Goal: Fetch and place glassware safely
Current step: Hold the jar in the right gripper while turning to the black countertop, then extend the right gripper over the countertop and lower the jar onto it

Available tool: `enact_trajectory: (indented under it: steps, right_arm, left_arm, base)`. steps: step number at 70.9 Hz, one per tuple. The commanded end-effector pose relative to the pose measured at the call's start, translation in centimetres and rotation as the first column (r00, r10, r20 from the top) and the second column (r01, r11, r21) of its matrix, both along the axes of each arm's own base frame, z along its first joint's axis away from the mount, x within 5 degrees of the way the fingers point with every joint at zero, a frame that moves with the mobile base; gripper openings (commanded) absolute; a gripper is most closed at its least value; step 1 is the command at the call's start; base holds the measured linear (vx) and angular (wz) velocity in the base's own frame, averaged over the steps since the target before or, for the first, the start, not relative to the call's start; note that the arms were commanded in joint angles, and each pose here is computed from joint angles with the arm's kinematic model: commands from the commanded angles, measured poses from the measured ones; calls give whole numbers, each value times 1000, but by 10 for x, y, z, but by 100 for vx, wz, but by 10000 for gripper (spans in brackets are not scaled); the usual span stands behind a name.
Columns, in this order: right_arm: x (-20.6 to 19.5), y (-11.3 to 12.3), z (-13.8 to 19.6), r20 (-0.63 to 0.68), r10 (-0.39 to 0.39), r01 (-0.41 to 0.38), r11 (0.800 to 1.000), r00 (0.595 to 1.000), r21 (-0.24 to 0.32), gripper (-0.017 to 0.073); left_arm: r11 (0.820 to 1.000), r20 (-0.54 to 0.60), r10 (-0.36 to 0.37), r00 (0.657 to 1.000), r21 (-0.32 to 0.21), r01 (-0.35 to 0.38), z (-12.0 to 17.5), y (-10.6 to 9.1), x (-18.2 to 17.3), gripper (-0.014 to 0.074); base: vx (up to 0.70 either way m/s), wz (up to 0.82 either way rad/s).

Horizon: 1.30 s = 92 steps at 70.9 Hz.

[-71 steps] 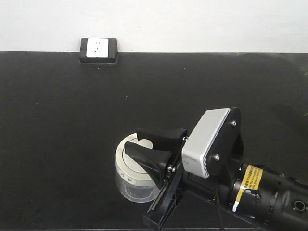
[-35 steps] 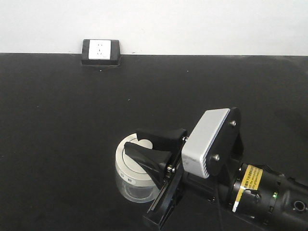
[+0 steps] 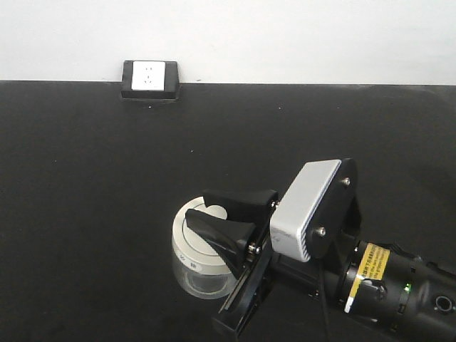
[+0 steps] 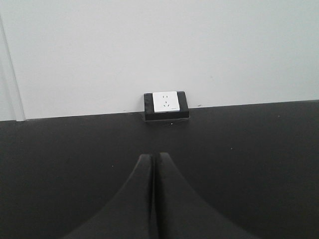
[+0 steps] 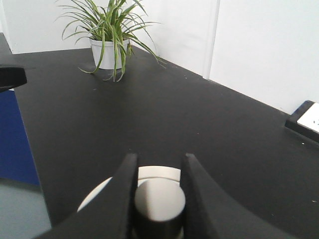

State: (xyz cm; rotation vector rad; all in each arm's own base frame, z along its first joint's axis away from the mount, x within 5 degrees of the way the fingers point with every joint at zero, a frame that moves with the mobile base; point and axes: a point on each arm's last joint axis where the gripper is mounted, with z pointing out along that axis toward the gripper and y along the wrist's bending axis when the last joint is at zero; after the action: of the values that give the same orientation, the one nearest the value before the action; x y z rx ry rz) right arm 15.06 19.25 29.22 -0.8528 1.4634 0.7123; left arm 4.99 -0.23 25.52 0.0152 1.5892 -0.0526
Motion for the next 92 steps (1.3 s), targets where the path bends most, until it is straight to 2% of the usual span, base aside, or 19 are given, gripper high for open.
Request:
enact_trajectory:
  steps: [1, 81, 84, 92]
  right_arm:
    - [-2, 1, 23, 72, 18, -26, 993, 997, 116, -3]
    - [-2, 1, 22, 75, 21, -29, 994, 997, 105, -3]
    - [-2, 1, 22, 66, 18, -26, 993, 998, 112, -3]
    - [0, -1, 25, 26, -10, 6, 985, 1000, 173, -3]
  left_arm:
    - [1000, 89, -7, 996, -18, 9, 15, 0, -1, -7]
    - [1000, 89, -7, 996, -18, 9, 15, 0, -1, -7]
    - [1000, 89, -7, 996, -18, 9, 15, 0, -1, -7]
    - [1000, 89, -7, 996, -18, 9, 15, 0, -1, -7]
  base:
    - [0, 0]
    - [0, 0]
    - [0, 0]
    - [0, 0]
